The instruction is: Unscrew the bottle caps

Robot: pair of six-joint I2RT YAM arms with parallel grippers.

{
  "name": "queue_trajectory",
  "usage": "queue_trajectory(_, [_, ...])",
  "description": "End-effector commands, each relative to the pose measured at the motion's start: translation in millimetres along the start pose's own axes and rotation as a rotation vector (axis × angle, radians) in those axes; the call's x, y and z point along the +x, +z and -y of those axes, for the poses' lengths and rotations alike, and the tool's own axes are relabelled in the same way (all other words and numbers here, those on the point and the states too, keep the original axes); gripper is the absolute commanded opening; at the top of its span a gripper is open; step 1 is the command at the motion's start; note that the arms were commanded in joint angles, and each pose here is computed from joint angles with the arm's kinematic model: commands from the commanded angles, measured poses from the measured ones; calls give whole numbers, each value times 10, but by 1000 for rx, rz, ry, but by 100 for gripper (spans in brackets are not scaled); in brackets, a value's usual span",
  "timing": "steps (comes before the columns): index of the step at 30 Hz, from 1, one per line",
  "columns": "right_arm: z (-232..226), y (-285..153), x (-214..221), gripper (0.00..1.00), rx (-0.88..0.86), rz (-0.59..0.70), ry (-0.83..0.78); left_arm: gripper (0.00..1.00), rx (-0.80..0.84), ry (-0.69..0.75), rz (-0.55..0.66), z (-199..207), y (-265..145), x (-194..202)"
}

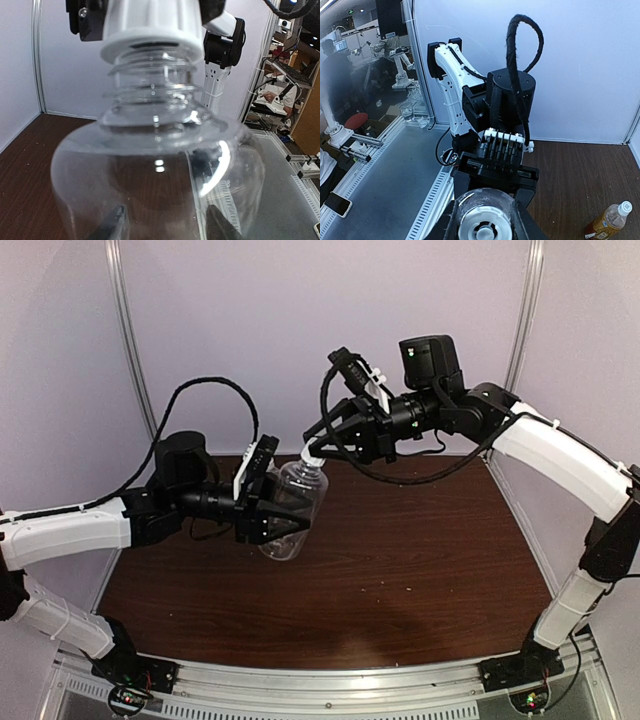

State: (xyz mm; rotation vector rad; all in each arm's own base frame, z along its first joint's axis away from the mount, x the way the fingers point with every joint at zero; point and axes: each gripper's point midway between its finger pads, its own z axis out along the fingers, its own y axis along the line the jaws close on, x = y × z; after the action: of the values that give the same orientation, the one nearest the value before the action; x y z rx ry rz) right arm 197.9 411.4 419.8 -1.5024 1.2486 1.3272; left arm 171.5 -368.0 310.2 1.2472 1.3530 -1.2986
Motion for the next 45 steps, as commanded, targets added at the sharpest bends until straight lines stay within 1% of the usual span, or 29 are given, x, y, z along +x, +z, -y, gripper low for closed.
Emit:
queue_trajectory(1, [77,-82,105,32,22,-28,55,26,54,143,129,154,-70,-421])
queue_trajectory(7, [141,-87,102,36,66,-17,93,25,11,136,119,75,-64,-406])
queue_trajectory(11, [170,-100,84,43,89,-11,114,25,-23,130,107,12,-57,-382])
queue_trajectory(17, [205,-91,100,50,102,-3,137,25,-57,129,97,-46,-58,-370])
queue_trajectory(23, [196,-62,88,64,98,18,157,25,-100,124,82,-126,-61,-349])
queue_trajectory(27, [205,-66,21,74,130,44,182,25,-143,122,71,-197,-69,-335])
queue_trajectory(31, [249,-100,-61,89,200,75,200,25,-167,122,67,-236,-78,-334])
queue_trajectory(32, [246,-107,-83,91,215,84,207,25,-172,122,67,-241,-82,-334])
queue_trajectory(35, [244,-137,-162,94,269,115,219,25,-193,121,62,-277,-88,-323])
queue_trajectory(38, [311,-169,-216,97,362,144,263,25,-211,119,58,-308,-94,-315])
queue_trajectory(45, [472,-147,-190,99,562,187,396,25,-249,114,52,-373,-113,-302])
